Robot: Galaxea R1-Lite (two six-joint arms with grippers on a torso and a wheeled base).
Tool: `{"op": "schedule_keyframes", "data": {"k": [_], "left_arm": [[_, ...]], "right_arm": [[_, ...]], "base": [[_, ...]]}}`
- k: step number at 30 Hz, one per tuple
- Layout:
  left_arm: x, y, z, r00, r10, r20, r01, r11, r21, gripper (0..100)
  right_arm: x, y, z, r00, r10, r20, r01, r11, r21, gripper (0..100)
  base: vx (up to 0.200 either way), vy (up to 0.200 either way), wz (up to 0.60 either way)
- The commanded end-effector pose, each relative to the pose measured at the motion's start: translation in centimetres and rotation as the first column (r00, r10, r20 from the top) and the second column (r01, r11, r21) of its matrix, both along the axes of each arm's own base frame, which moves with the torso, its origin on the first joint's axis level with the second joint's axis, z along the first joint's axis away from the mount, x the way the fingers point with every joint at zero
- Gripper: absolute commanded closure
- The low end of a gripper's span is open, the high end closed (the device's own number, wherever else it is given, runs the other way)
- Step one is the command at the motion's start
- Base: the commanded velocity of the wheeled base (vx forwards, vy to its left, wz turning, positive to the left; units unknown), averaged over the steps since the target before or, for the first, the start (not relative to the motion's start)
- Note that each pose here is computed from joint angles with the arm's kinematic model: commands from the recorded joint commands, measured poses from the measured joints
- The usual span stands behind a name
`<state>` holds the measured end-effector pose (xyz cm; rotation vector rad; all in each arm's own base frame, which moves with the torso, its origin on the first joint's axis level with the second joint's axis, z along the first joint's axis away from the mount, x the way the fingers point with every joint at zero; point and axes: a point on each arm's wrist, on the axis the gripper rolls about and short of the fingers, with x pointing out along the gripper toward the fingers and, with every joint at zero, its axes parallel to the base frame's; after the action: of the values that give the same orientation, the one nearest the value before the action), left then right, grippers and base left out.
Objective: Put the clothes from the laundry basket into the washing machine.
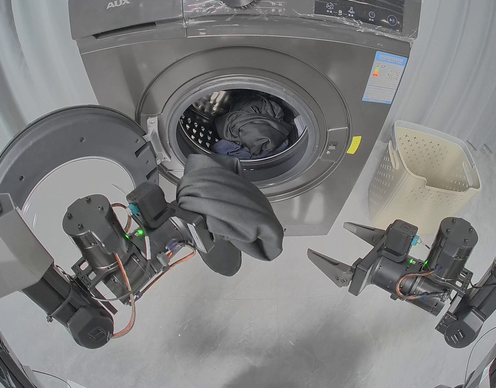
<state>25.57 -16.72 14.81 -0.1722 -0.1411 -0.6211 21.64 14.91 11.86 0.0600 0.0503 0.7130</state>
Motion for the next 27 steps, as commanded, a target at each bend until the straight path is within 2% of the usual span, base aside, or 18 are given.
{"op": "schedule_keyframes", "data": {"k": [1,6,12,24,27], "left_arm": [[-0.1,-0.5,-1.9,0.998,-0.013,-0.055,0.016,0.999,0.044,100],[0.4,-1.0,-2.6,0.997,-0.015,-0.071,0.018,0.999,0.048,100],[1.8,-1.9,-2.8,0.998,-0.021,-0.056,0.023,0.999,0.034,100],[3.9,-3.3,-3.9,0.999,-0.016,-0.044,0.018,0.999,0.039,100],[4.4,-3.8,-3.8,1.000,-0.015,-0.027,0.016,0.999,0.036,100]], "right_arm": [[0.8,-0.5,-1.0,0.999,-0.030,-0.027,0.030,0.999,-0.020,0],[0.7,-0.3,-0.9,1.000,-0.021,-0.023,0.021,1.000,-0.018,0],[0.6,-0.3,-1.0,0.999,-0.043,-0.027,0.042,0.999,-0.020,0],[0.6,-0.2,-0.8,0.999,-0.039,-0.020,0.039,0.999,-0.015,0],[0.6,-0.2,-0.8,0.999,-0.038,-0.020,0.038,0.999,-0.015,0]], "base": [[0.200,0.000,0.00],[0.200,0.000,0.00],[0.200,0.000,0.00],[0.200,0.000,0.00],[0.000,0.000,0.00]]}}
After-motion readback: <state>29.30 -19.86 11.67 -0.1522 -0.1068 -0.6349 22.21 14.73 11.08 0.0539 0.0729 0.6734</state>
